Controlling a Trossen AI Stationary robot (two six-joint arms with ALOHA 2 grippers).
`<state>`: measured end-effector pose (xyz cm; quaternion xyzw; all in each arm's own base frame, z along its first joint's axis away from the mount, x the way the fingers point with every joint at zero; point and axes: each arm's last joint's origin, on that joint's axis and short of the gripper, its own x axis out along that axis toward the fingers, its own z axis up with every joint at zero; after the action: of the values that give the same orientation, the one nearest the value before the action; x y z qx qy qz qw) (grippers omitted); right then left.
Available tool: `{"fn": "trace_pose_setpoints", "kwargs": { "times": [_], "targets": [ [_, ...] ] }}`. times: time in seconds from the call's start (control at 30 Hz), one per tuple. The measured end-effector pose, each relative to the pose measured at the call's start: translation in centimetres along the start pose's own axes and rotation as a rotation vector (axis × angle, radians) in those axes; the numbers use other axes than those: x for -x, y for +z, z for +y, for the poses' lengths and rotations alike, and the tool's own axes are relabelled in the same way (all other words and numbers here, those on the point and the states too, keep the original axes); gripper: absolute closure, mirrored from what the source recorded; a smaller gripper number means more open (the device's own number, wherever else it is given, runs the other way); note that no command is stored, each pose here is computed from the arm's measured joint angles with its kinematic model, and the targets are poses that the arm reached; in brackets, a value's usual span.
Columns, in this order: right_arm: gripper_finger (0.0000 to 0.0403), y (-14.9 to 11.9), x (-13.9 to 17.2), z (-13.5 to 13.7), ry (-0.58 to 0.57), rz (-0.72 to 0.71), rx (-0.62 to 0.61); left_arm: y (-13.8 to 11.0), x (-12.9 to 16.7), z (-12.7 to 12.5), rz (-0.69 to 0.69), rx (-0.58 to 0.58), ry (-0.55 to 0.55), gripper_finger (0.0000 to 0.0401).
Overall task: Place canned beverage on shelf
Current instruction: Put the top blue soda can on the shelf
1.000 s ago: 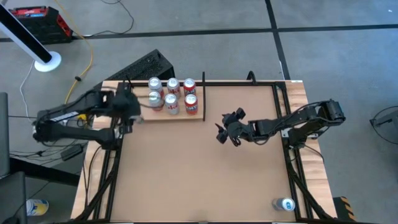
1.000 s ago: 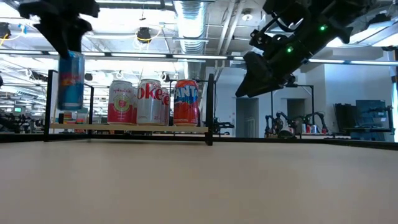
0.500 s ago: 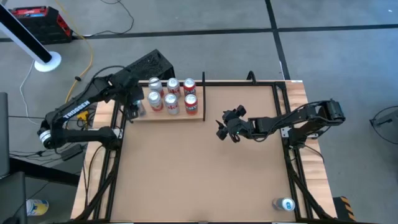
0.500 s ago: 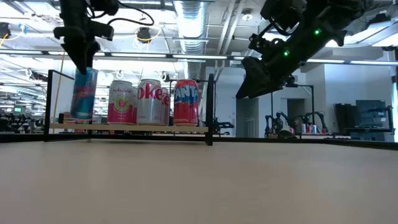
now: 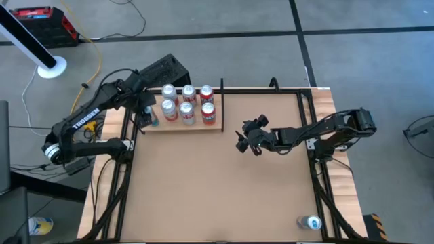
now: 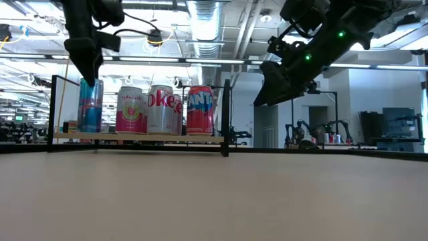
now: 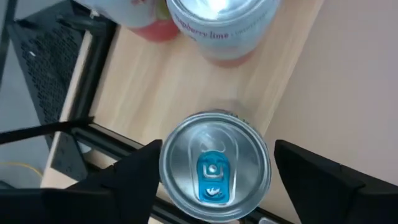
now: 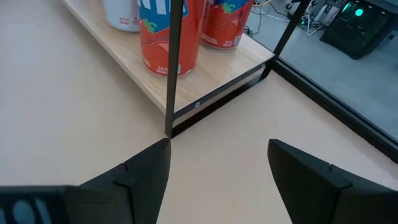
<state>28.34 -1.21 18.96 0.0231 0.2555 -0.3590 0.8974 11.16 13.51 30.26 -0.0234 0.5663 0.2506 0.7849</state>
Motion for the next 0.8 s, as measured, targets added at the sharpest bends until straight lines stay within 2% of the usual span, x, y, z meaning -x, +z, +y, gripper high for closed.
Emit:
{"fn": "trace_pose_setpoints", "kwargs": {
  "times": [0.27,0.53,0.67,0.8],
  "targets": [
    [0.0113,0.0,0.0,0.0,0.000,0.000,0.000,0.1,0.4,0.1,-0.024,-0.002,0.015,0.0102],
    [0.0113,0.0,0.0,0.0,0.000,0.000,0.000,0.6,4.2,0.6,-0.164,0.042,0.073,0.0100],
    [0.0113,0.0,0.0,0.0,0.000,0.000,0.000,0.4,6.0,0.0,-0.270,0.112,-0.026,0.0100],
    [0.0113,0.0,0.0,0.0,0.000,0.000,0.000,-0.5,6.6,-1.4,-0.267,0.070,-0.174,0.0101]
  ]
}}
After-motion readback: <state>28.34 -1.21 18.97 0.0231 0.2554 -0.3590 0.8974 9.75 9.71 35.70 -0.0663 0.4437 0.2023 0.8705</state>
